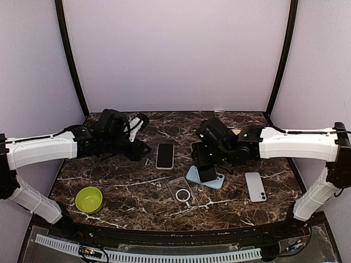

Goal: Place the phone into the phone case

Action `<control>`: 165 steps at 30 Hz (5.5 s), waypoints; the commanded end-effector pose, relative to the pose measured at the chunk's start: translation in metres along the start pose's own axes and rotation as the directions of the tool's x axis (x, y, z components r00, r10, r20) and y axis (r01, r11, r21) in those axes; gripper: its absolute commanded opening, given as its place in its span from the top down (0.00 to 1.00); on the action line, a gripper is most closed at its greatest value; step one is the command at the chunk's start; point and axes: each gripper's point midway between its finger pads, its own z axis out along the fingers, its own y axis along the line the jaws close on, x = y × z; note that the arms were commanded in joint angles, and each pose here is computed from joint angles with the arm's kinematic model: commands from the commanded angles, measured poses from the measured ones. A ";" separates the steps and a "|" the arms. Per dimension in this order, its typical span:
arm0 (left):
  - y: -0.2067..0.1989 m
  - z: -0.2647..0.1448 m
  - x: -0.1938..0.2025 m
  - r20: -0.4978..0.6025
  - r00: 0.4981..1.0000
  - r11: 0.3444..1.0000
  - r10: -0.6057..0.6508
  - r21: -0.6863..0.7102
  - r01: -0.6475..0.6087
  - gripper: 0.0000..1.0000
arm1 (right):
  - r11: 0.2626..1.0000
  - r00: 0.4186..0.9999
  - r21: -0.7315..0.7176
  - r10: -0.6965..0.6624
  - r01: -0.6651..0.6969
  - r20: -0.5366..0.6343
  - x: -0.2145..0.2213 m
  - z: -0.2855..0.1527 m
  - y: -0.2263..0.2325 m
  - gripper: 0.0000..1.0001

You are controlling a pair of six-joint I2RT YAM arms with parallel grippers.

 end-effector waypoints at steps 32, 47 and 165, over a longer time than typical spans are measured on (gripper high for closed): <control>0.055 -0.033 0.000 0.144 0.966 0.966 -0.215 -0.112 0.231 0.35 | 0.977 0.969 -0.022 -0.212 0.211 -0.124 0.100 0.061 0.103 0.73; 0.054 -0.030 0.002 0.133 0.969 0.969 -0.209 -0.108 0.224 0.35 | 0.977 0.959 0.070 -0.182 0.201 -0.217 0.126 0.076 0.082 0.73; -0.036 -0.130 -0.103 0.545 0.738 0.843 -0.399 0.535 0.060 0.31 | 0.937 0.770 -0.132 -0.181 0.324 0.611 -0.077 -0.077 0.176 0.64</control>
